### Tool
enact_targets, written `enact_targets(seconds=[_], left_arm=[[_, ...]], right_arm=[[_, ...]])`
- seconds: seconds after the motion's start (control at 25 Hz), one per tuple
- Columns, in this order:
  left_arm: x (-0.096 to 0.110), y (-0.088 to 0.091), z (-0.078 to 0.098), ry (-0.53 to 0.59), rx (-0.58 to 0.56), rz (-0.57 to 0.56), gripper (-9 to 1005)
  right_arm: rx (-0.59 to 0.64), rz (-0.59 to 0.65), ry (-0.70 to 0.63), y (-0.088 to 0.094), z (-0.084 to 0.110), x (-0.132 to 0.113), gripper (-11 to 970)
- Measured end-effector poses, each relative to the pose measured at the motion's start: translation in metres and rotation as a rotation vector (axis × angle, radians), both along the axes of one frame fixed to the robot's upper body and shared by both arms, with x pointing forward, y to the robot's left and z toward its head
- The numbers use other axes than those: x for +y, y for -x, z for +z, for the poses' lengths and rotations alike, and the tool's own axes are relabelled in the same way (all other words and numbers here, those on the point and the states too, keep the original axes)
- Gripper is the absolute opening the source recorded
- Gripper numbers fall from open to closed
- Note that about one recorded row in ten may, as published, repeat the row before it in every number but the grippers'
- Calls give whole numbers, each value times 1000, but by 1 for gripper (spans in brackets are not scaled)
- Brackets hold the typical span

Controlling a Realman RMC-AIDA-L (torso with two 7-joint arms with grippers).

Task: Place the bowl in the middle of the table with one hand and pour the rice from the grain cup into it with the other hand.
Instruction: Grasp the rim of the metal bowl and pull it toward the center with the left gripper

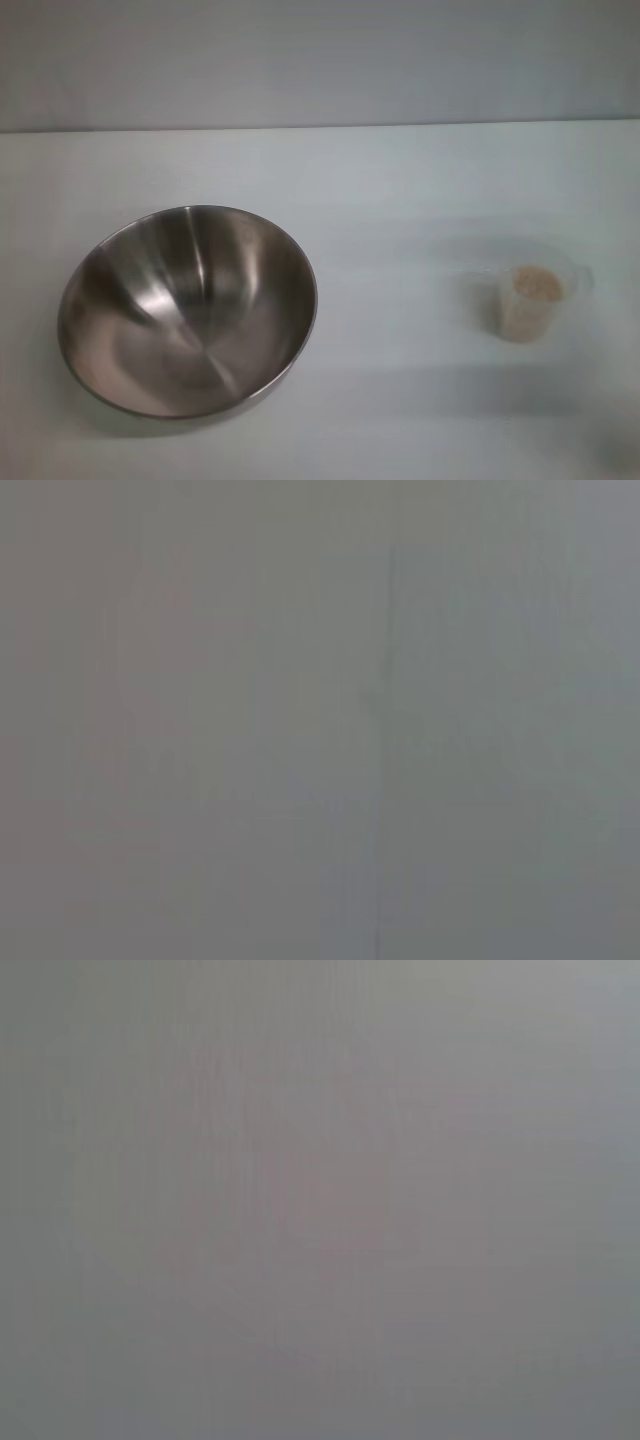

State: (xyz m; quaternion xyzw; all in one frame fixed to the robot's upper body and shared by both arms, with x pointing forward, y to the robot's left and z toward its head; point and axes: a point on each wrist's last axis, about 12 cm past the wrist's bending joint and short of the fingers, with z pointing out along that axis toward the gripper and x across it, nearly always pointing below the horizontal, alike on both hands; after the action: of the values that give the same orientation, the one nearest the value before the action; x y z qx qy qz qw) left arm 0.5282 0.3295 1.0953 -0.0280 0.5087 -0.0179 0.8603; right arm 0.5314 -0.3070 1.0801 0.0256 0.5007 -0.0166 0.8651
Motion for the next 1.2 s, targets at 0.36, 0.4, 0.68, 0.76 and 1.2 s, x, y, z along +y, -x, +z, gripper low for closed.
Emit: enact_targets(seconds=[0.36,0.4,0.68,0.76,1.2], left_arm=[[0,1,1,5,-7,-20,813],[0,1,1,8,-7,-19,813],[-4,-1,-1,26,7,-11,813],[-5,-3,-1,30,12,-11,813],[-7,-20,3,58,78,-11,812]], right_arm=[[-51,4,-1,-2,7,2,634],[-52,5,-2,-2,8,2,634],[-44,5,3,-5,8,1,634],[-43,5,7,-5,8,1,633],[-15,7,15,-12,8,0,635]])
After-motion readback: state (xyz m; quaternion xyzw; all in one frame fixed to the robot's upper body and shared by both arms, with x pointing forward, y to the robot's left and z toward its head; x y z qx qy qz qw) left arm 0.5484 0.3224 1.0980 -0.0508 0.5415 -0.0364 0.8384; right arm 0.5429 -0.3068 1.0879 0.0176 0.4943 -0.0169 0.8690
